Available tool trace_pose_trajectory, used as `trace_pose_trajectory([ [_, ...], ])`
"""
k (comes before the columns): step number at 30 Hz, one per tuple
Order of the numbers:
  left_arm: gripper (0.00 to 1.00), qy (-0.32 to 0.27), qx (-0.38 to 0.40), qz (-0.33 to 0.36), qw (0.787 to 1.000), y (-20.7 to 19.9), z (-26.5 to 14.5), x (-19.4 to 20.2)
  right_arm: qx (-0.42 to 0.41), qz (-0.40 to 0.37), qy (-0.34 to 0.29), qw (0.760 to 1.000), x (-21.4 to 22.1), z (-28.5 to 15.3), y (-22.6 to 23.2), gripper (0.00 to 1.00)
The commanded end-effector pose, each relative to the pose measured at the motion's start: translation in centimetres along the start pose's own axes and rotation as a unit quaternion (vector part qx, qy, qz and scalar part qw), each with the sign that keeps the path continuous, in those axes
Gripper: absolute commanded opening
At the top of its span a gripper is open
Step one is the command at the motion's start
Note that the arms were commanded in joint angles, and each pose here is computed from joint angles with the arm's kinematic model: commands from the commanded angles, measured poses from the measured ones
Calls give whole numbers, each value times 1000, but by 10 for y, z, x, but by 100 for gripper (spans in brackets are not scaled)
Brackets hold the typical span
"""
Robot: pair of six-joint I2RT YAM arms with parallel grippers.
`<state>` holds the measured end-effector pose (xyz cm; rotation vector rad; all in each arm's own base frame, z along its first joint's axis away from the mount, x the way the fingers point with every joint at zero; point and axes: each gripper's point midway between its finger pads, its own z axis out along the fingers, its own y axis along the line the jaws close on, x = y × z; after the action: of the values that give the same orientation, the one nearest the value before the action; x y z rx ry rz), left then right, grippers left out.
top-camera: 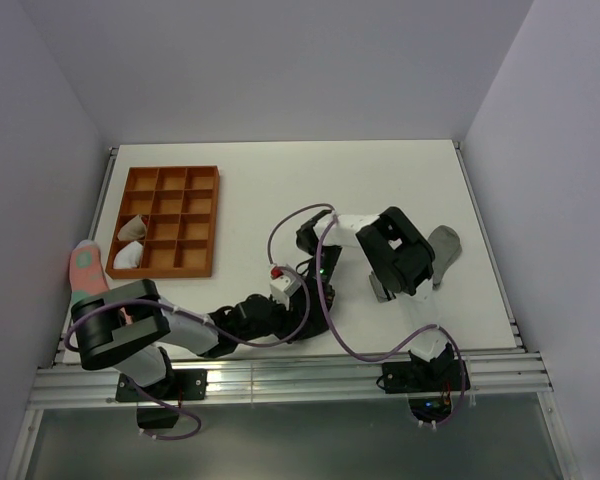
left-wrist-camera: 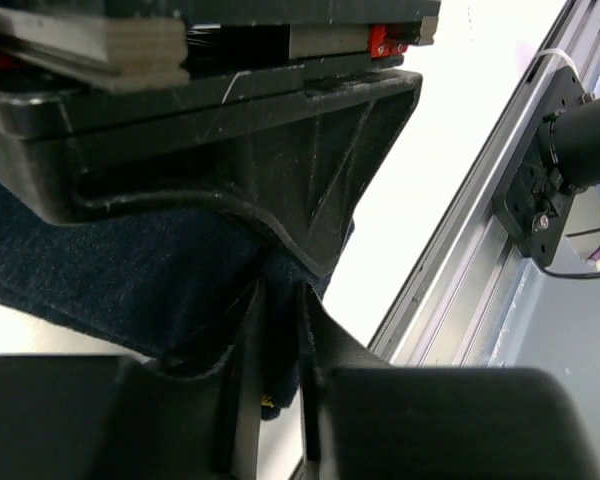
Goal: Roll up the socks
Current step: Roll the sock at the center of the board.
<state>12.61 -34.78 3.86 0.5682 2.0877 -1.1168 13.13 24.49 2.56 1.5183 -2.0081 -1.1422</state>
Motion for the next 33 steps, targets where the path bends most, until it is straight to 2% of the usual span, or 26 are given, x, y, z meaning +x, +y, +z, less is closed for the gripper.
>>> trace_pose_trajectory([
  [1, 16, 20, -8, -1, 1000, 0, 6, 5, 26, -19, -26, 999, -10, -5, -6, 29],
  [7, 1, 65, -45, -22, 997, 10, 11, 20, 64, -22, -59, 996, -16, -16, -6, 40],
  [12, 0, 99, -73, -46, 991, 20, 12, 36, 99, -19, -88, 991, -21, -36, -3, 45],
  [22, 0, 111, -61, -109, 986, 22, 3, 40, 228, 23, -163, 960, -5, -87, -31, 48],
  [26, 0, 137, -53, -137, 980, 23, 1, 42, 298, -4, -186, 936, 3, -108, -36, 48],
  [30, 0, 167, -43, -176, 969, 25, -2, 40, 356, -71, -210, 908, 4, -124, -27, 48],
  [33, 0, 201, -49, -193, 959, 28, -6, 41, 374, -121, -213, 894, 5, -126, -18, 48],
])
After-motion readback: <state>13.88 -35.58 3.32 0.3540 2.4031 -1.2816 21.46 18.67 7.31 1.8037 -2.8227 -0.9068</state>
